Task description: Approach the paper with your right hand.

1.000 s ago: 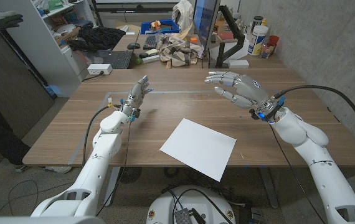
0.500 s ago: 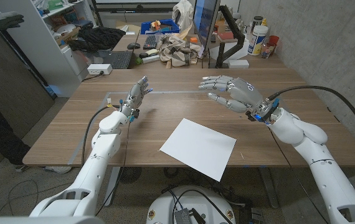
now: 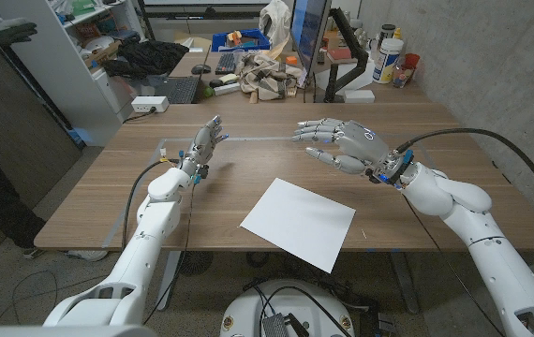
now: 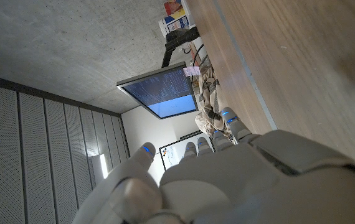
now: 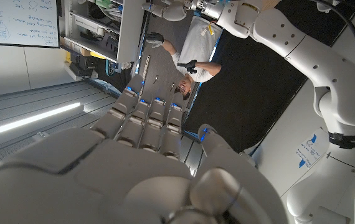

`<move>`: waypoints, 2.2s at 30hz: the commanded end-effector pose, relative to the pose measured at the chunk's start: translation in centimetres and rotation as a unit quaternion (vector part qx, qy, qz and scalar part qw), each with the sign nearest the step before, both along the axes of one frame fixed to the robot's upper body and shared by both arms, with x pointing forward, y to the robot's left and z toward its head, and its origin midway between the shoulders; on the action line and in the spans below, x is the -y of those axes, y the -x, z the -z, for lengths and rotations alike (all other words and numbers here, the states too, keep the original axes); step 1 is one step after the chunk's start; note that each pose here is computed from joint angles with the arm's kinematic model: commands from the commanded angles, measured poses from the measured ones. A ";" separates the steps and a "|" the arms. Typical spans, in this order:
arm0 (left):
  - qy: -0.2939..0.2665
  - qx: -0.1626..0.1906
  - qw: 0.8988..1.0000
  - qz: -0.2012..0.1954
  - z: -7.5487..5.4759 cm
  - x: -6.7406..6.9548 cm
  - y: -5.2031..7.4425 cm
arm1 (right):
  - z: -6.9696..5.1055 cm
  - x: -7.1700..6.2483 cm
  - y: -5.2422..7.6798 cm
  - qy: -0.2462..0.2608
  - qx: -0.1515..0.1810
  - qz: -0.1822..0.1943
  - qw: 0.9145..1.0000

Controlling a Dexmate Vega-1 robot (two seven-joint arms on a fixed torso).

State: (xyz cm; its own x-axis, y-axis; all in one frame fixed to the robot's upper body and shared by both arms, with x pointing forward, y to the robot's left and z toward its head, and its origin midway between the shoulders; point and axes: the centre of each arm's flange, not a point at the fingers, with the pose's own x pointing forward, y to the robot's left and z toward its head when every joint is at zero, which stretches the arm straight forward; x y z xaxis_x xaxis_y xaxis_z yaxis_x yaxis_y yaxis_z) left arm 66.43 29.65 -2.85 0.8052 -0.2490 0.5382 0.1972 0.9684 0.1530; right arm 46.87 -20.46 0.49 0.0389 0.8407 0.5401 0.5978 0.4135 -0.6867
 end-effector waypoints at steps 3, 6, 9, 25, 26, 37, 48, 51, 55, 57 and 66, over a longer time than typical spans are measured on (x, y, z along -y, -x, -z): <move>0.002 -0.003 1.000 -0.001 0.3 -0.3 -0.1 | 0.8 -0.9 -0.4 0.026 0.005 0.015 1.000; 0.002 -0.004 1.000 -0.001 0.3 -0.3 -0.2 | 0.9 -1.0 -0.4 0.029 0.004 0.017 0.999; 0.001 -0.004 1.000 -0.001 0.4 -0.3 -0.2 | 1.1 -1.1 -0.5 0.032 0.005 0.019 0.999; 0.001 -0.006 1.000 0.000 0.6 -0.3 -0.2 | 2.1 -1.5 -0.6 0.060 0.015 0.032 0.998; 0.001 -0.006 1.000 0.000 0.6 -0.3 -0.2 | 2.1 -1.5 -0.6 0.059 0.016 0.033 0.998; 0.000 -0.009 1.000 -0.002 0.9 -0.1 -0.2 | 2.6 -1.5 -0.5 0.080 0.033 0.055 0.995; 0.001 -0.010 1.000 -0.002 1.2 0.2 0.0 | 2.9 -1.5 -0.8 0.088 0.024 0.062 0.994; 0.000 -0.011 1.000 -0.003 1.2 0.2 0.0 | 3.0 -1.5 -0.8 0.090 0.018 0.062 0.994; -0.001 -0.012 1.000 -0.004 1.2 0.2 -0.1 | 3.1 -1.5 -0.9 0.092 0.018 0.063 0.994; -0.001 -0.012 1.000 -0.004 1.3 0.2 -0.1 | 3.2 -1.5 -0.9 0.094 0.017 0.063 0.993; -0.001 -0.018 1.000 -0.004 1.4 0.0 -0.3 | 3.7 -1.8 -1.3 0.103 0.008 0.067 0.992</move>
